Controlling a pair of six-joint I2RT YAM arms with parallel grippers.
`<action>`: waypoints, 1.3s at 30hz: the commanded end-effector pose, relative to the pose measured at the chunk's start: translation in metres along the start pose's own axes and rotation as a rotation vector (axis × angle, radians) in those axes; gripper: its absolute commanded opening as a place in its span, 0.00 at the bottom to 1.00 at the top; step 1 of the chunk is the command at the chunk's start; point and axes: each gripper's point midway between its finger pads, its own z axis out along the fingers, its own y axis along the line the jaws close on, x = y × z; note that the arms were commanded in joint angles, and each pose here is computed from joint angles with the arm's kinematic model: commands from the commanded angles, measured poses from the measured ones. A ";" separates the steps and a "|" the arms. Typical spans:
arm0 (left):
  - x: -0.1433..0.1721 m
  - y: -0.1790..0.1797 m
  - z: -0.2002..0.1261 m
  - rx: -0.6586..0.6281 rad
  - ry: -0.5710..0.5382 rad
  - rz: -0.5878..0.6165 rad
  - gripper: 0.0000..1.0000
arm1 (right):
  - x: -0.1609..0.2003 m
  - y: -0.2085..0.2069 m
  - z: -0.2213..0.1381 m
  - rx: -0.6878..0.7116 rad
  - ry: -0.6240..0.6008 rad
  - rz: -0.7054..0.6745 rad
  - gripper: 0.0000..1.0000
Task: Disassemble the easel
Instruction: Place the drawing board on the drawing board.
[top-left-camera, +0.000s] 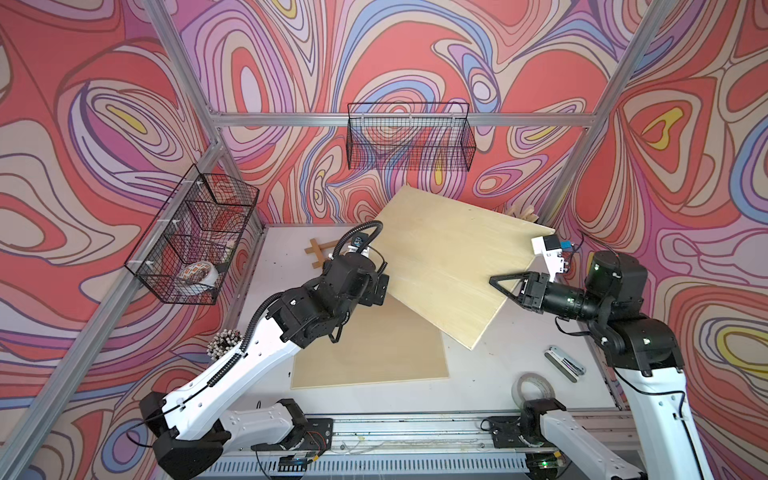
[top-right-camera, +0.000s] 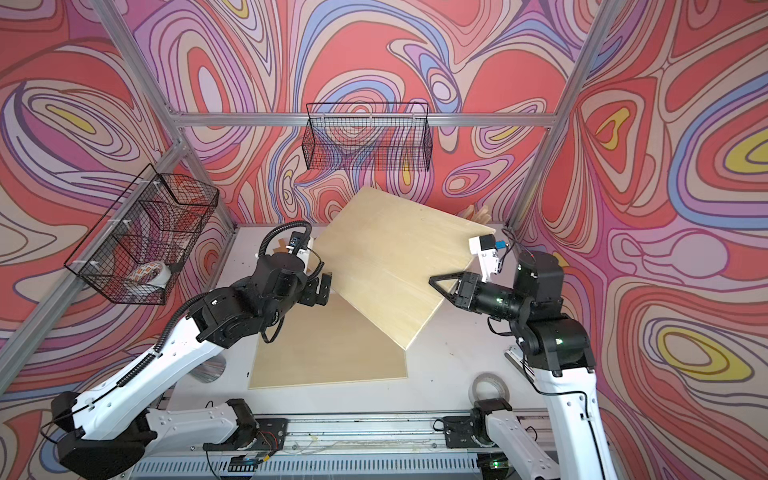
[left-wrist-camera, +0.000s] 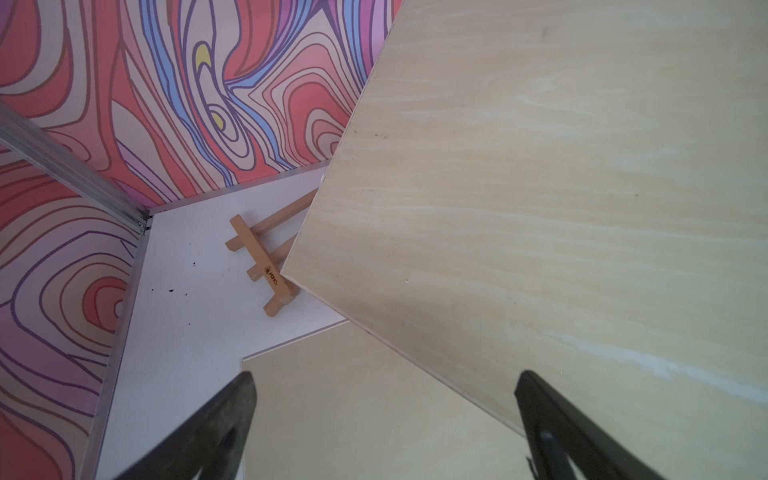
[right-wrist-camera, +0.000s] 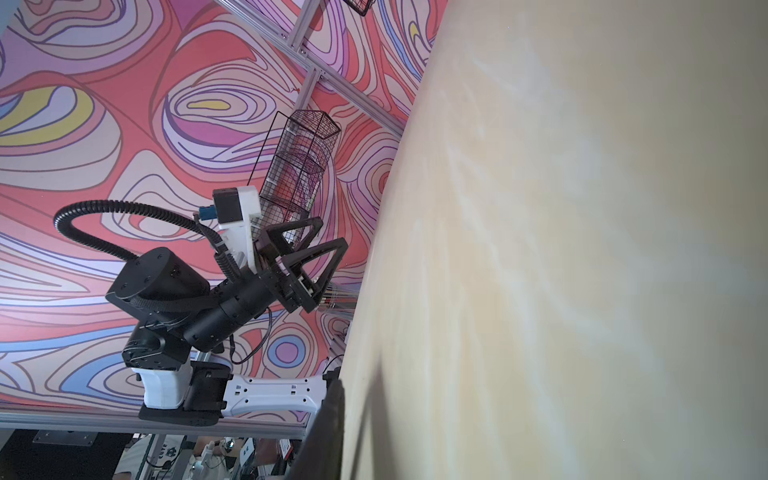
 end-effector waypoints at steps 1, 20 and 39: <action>0.003 0.009 0.000 -0.020 0.020 -0.019 1.00 | -0.031 0.075 -0.020 -0.245 -0.136 -0.331 0.00; 0.011 0.018 0.016 -0.039 0.077 -0.067 1.00 | -0.042 0.066 0.081 -0.297 0.034 -0.324 0.00; 0.013 0.035 0.023 -0.105 0.083 -0.099 1.00 | 0.025 0.034 0.158 -0.480 0.336 -0.177 0.00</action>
